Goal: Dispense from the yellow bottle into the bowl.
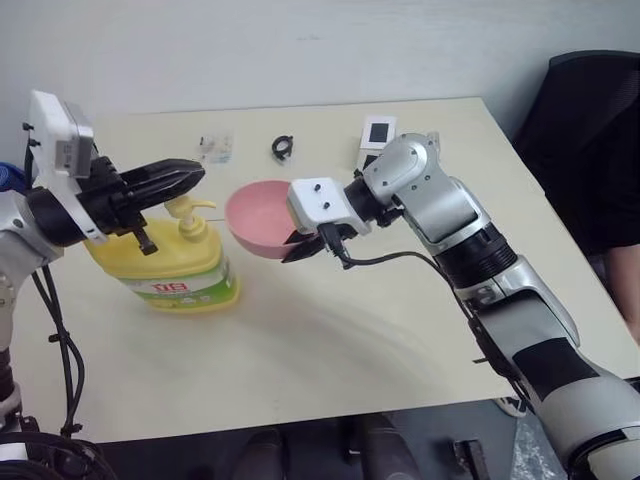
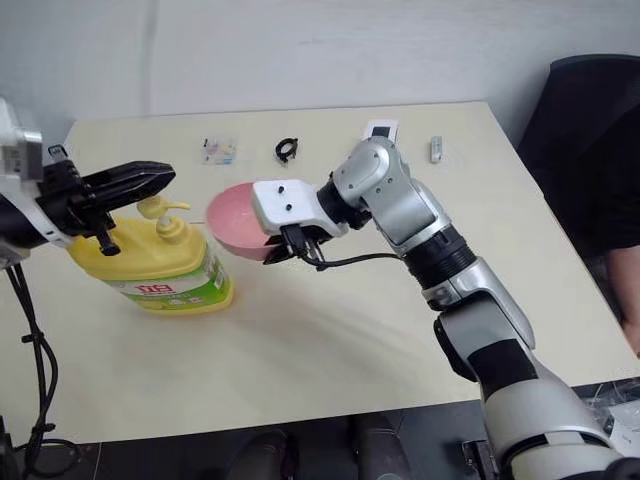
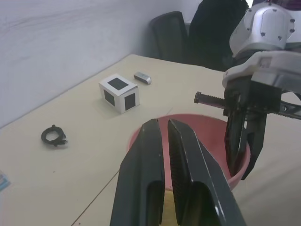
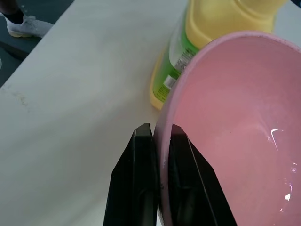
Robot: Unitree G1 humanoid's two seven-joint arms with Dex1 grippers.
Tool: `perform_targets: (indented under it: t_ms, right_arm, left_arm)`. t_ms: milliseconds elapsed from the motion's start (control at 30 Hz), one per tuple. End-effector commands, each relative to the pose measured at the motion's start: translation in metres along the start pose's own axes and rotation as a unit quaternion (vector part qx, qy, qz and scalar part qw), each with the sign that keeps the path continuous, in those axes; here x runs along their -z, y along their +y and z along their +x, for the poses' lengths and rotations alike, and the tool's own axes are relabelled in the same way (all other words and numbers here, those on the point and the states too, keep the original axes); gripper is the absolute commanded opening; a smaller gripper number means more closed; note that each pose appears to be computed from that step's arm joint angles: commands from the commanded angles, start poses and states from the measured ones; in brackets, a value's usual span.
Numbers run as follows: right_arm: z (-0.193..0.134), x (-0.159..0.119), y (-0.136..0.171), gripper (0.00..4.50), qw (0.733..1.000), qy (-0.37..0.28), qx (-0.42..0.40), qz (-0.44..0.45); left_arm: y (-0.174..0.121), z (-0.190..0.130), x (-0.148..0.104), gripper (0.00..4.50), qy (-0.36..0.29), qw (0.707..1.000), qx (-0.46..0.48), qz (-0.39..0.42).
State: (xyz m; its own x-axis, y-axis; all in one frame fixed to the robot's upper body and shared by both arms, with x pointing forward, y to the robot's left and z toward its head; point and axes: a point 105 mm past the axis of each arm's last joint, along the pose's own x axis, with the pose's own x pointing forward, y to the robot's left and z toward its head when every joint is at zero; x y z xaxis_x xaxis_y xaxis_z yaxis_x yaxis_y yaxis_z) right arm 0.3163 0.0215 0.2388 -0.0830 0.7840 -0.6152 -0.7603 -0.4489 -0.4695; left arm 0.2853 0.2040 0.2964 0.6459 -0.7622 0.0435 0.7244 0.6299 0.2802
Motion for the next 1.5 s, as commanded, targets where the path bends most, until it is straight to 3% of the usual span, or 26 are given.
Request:
perform_targets:
  t_ms: [33, 367, 900, 1500]
  right_arm:
    - [-0.002, -0.034, -0.002, 0.00, 0.998, -0.025, -0.009, -0.050]
    - [-0.003, -0.045, -0.005, 0.00, 0.997, -0.035, -0.012, -0.063]
    - [0.000, -0.046, -0.011, 0.00, 0.996, -0.030, -0.009, -0.080]
    - [0.002, -0.038, -0.011, 0.00, 0.996, -0.017, -0.017, -0.089]
  left_arm:
    - [0.000, 0.002, -0.009, 0.33, -0.013, 0.999, -0.019, 0.034]
    - [-0.004, 0.003, -0.001, 0.33, 0.004, 0.998, -0.037, 0.051]
    - [0.002, 0.000, -0.008, 0.33, -0.029, 0.994, -0.088, 0.061]
    - [0.001, 0.007, 0.014, 0.33, 0.010, 0.994, -0.096, 0.060]
